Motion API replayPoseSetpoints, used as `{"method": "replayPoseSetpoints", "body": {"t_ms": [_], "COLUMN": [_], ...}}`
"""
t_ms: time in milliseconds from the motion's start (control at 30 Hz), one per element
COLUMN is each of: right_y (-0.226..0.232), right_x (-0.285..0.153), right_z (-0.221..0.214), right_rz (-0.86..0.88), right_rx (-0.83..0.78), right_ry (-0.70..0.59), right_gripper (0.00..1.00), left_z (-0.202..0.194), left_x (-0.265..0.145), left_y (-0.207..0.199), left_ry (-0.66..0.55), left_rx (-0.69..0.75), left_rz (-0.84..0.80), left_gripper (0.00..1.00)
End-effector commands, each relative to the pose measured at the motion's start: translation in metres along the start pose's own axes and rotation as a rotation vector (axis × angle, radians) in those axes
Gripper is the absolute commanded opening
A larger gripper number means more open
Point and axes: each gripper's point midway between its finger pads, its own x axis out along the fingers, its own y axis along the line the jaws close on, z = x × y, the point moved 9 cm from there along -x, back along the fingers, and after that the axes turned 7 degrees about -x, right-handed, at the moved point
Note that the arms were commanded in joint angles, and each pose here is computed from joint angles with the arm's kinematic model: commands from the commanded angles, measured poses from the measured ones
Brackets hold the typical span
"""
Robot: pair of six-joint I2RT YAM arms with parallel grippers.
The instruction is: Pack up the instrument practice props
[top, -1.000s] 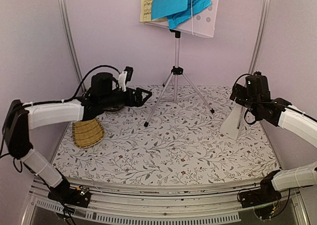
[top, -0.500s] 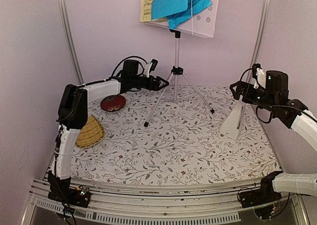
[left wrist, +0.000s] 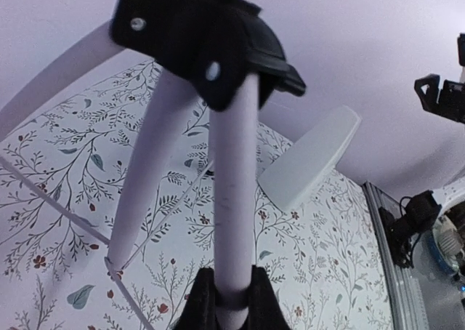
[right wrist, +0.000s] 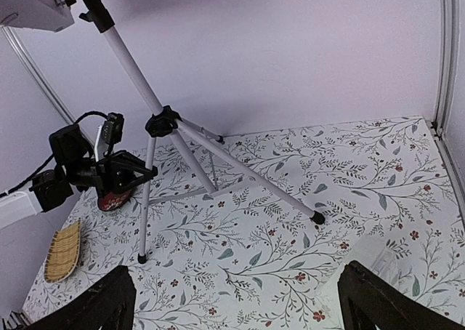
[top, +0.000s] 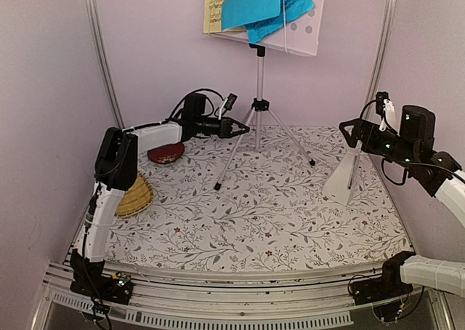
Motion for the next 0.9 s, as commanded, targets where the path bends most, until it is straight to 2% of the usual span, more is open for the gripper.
{"method": "replayPoseSetpoints", "body": {"t_ms": [0,200,367,467,667,867], "right_y": [0.001,0.001,0.001,0.000,-0.001,-0.001], "right_x": [-0.009,-0.011,-0.011,-0.010,0.001,0.009], "right_z": [-0.004,-0.008,-0.010,-0.011,-0.016,-0.022], "right_rz": [0.027,0.029,0.032,0.033,0.038,0.050], "right_rx": [0.014,0.016,0.030,0.043,0.071,0.102], "right_ry": [-0.002,0.011,0.011,0.006,0.023,0.044], "right_gripper": [0.99,0.99,0.99,0.99,0.99,1.00], "left_z": [0.011,0.009,-0.004,-0.007,-0.048,-0.073], "left_x": [-0.005,-0.033,-0.066,-0.082,-0.059,-0.027], "left_y": [-0.015,-0.041,-0.077,-0.114,-0.164,-0.203], "left_ry": [-0.044,-0.139,-0.283,-0.405,-0.529,-0.602], "left_rx": [0.022,0.058,0.043,0.034,-0.078,-0.192], "left_rz": [-0.079,0.053,0.218,0.295,0.538,0.658], "left_gripper": [0.00,0.00,0.00,0.00,0.00,0.00]}}
